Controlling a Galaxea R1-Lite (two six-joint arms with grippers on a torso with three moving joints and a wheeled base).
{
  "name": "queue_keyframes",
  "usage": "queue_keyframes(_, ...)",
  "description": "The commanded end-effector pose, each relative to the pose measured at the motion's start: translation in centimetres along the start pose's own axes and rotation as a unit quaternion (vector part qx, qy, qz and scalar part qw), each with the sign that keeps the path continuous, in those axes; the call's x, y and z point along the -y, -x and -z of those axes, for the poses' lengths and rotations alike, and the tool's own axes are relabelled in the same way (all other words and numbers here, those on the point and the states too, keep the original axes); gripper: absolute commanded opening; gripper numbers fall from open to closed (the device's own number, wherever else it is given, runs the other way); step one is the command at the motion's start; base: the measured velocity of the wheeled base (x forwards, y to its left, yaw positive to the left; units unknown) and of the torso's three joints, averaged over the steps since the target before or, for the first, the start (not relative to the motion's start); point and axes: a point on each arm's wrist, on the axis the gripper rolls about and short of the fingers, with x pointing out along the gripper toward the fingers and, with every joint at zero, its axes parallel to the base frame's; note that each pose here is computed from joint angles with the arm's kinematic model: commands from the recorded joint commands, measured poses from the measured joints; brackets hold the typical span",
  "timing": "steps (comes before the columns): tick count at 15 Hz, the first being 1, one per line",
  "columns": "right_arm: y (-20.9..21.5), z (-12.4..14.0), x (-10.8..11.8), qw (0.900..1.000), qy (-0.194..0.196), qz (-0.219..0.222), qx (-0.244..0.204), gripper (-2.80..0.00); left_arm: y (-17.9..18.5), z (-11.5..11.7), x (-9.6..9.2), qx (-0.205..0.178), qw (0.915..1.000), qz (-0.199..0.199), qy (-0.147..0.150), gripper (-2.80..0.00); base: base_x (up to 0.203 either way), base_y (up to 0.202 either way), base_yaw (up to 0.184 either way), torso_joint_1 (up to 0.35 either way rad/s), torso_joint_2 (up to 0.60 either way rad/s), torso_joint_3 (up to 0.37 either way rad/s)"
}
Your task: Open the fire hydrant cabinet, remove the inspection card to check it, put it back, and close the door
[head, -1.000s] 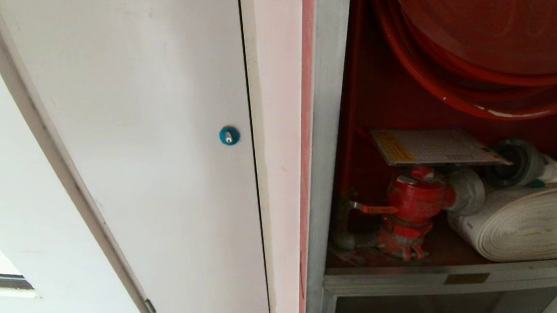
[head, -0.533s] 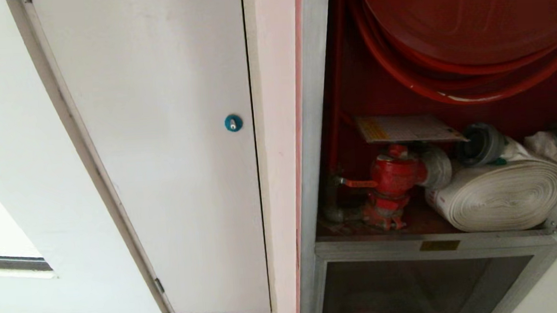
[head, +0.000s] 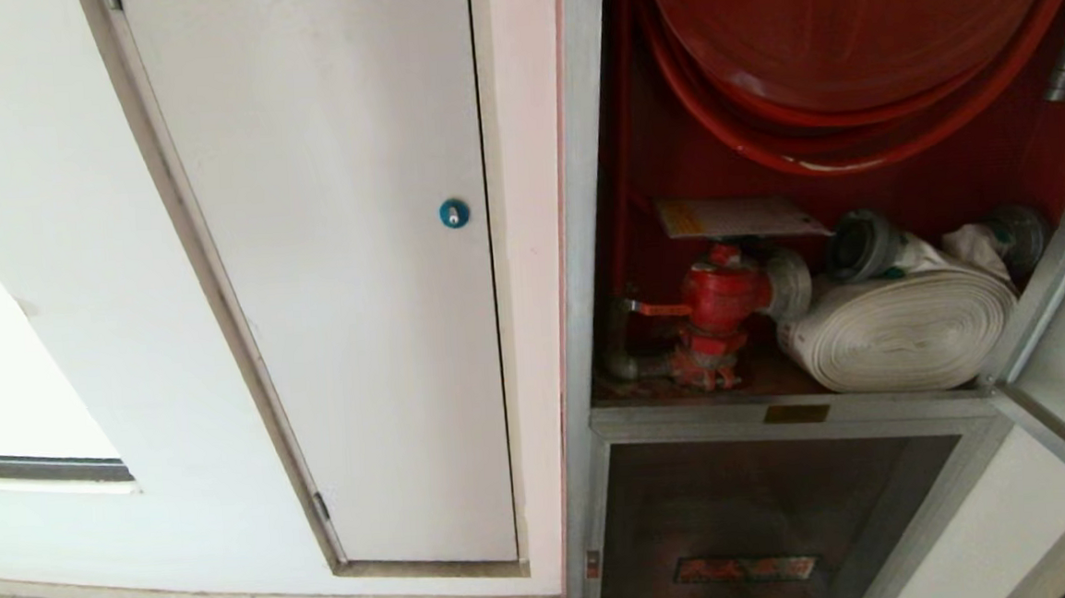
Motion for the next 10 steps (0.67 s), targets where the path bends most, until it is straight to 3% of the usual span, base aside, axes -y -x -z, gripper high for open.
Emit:
queue_keyframes(1,0.01,0.00,0.00,1.000,0.000,0.000,0.001,-2.80,-0.01,0.00,0.00,-0.001,1.0000,0.000,0.000,-2.80,-0.192,0.000,0.000,0.002,0.00,0.002)
queue_keyframes(10,0.01,0.00,0.00,1.000,0.000,0.000,0.001,-2.80,-0.01,0.00,0.00,-0.001,1.0000,0.000,0.000,-2.80,-0.197,0.000,0.001,0.003,0.00,0.002)
